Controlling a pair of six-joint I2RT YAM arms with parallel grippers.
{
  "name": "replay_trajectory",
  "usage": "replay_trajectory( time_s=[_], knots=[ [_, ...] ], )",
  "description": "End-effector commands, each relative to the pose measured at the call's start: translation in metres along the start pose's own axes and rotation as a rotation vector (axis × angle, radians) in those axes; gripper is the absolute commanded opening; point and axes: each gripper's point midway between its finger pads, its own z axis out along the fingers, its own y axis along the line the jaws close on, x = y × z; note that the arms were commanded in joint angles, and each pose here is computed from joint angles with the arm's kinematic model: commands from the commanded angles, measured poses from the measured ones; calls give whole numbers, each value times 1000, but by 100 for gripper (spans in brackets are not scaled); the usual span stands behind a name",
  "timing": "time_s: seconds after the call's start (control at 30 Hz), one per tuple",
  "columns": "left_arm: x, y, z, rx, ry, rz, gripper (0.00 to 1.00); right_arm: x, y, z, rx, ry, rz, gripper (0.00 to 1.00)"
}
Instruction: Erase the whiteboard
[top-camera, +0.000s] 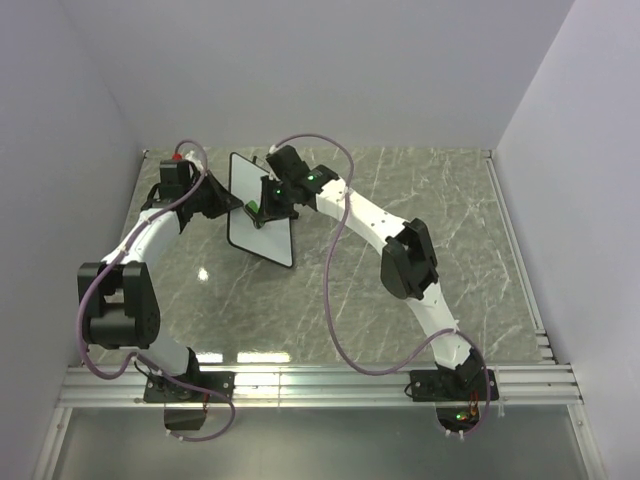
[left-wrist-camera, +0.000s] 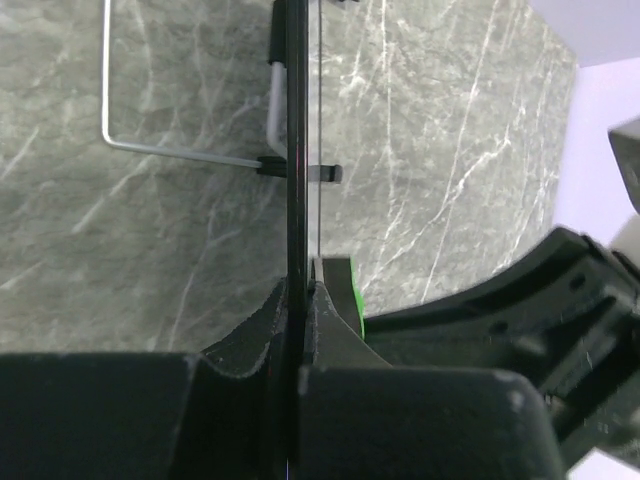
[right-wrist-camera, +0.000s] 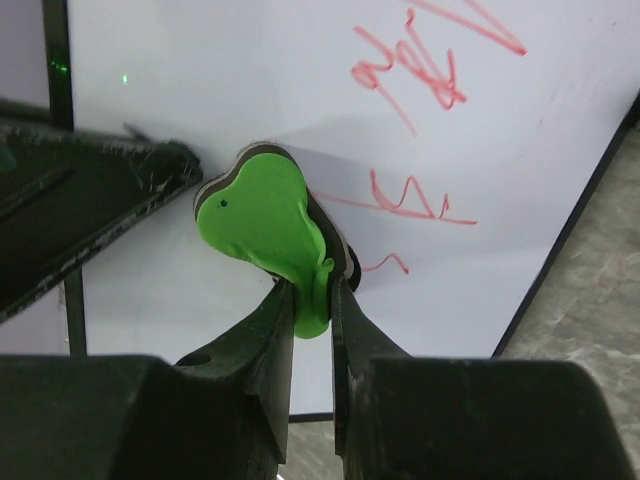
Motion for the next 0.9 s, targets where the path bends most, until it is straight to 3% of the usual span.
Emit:
replay_trajectory(
  time_s=[0.0,0.13,0.37,0.5,0.7,0.87],
  knots=[
    [26,-16,-6,53,78,2,0,-8,-1,14,-26,-18,32,0],
    [26,-17,-10,40,83,5,0,8,-18,26,12,30,62,0],
    [19,-18,-12,22,84,27,0,66,-90,33,197,208,126,0],
    [17,-20,-11,31,85,34,0,85,-102,29,240,283,111,0],
    [25,-19,-8,33,108,54,0,60,-56,15,156,245,60,0],
    [52,-16,-3,25,160,73,0,28,14,-10,-28,176,73,0]
  ],
)
